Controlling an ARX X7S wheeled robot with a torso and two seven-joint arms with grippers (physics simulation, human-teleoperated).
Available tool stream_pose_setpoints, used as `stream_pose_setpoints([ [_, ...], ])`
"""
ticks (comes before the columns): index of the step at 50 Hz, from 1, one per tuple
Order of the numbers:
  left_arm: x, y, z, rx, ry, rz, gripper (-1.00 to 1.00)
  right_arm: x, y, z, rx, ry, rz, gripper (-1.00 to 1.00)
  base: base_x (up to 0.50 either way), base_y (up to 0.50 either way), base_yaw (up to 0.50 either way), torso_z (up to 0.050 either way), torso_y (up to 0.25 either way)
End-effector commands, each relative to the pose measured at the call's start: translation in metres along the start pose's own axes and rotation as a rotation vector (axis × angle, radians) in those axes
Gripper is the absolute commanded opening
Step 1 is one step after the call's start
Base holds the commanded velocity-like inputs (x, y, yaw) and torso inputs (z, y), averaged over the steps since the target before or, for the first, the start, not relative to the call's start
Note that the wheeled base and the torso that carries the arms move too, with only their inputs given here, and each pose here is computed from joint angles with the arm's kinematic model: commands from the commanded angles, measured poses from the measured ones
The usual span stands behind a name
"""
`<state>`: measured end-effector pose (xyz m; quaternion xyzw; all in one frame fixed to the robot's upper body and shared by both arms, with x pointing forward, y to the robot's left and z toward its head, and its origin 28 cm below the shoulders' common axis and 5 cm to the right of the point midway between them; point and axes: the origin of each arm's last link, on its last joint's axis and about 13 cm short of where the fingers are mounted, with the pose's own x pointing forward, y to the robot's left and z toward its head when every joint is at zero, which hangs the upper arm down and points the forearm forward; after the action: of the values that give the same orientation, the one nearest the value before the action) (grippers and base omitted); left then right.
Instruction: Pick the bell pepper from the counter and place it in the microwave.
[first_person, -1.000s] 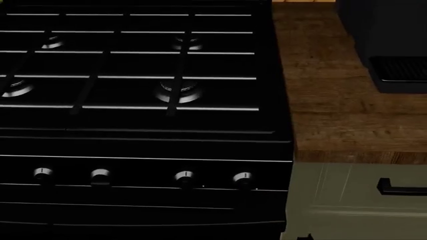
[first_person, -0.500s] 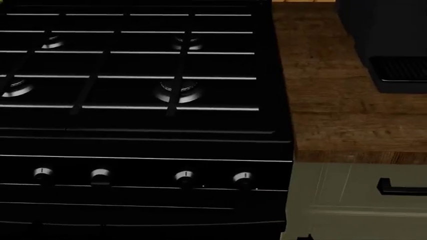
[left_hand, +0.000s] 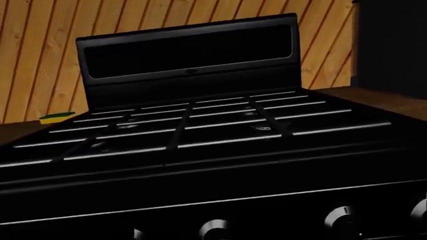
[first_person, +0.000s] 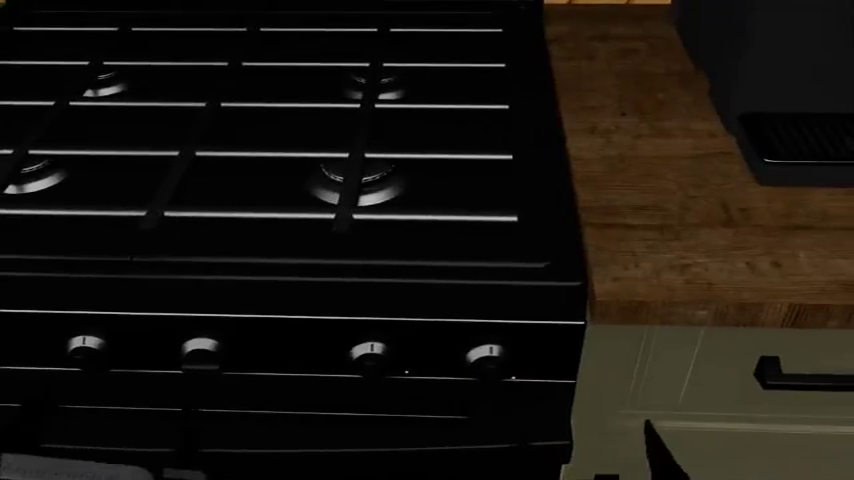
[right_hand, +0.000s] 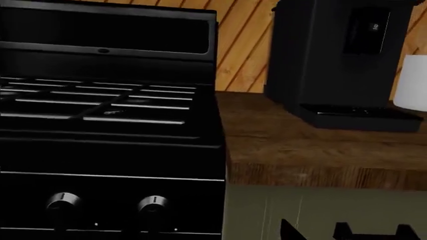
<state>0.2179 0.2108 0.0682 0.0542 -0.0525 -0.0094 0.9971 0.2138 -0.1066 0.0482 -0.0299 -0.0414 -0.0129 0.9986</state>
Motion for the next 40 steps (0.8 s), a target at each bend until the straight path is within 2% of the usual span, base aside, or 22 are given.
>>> stream_pose_setpoints([
  [1,0.017,0.013,0.027,-0.019,-0.014,-0.044,1.00,0.013,-0.016,0.026,-0.046,-0.042,-0.017,1.00,0.00,0.00,0.00,0.000,0.000],
  [9,0.043,0.030,0.061,-0.024,-0.015,-0.032,1.00,0.034,-0.032,0.065,-0.072,-0.101,-0.029,1.00,0.00,0.00,0.00,0.000,0.000],
  [20,0.069,0.049,0.097,-0.035,-0.021,-0.039,1.00,0.055,-0.046,0.108,-0.090,-0.161,-0.031,1.00,0.00,0.00,0.00,0.000,0.000],
  [21,0.073,0.050,0.100,-0.018,-0.020,-0.039,1.00,0.057,-0.048,0.114,-0.095,-0.168,-0.033,1.00,0.00,0.00,0.00,0.000,0.000],
  [25,0.086,0.057,0.112,-0.037,-0.021,-0.028,1.00,0.063,-0.052,0.128,-0.109,-0.181,-0.037,1.00,0.00,0.00,0.00,0.000,0.000],
  [36,0.098,0.060,0.122,-0.025,-0.019,-0.041,1.00,0.073,-0.056,0.144,-0.130,-0.190,-0.027,1.00,0.00,0.00,0.00,0.000,0.000],
  [40,0.097,0.059,0.119,-0.007,-0.021,-0.050,1.00,0.073,-0.056,0.141,-0.132,-0.183,-0.027,1.00,0.00,0.43,0.00,0.000,0.000],
])
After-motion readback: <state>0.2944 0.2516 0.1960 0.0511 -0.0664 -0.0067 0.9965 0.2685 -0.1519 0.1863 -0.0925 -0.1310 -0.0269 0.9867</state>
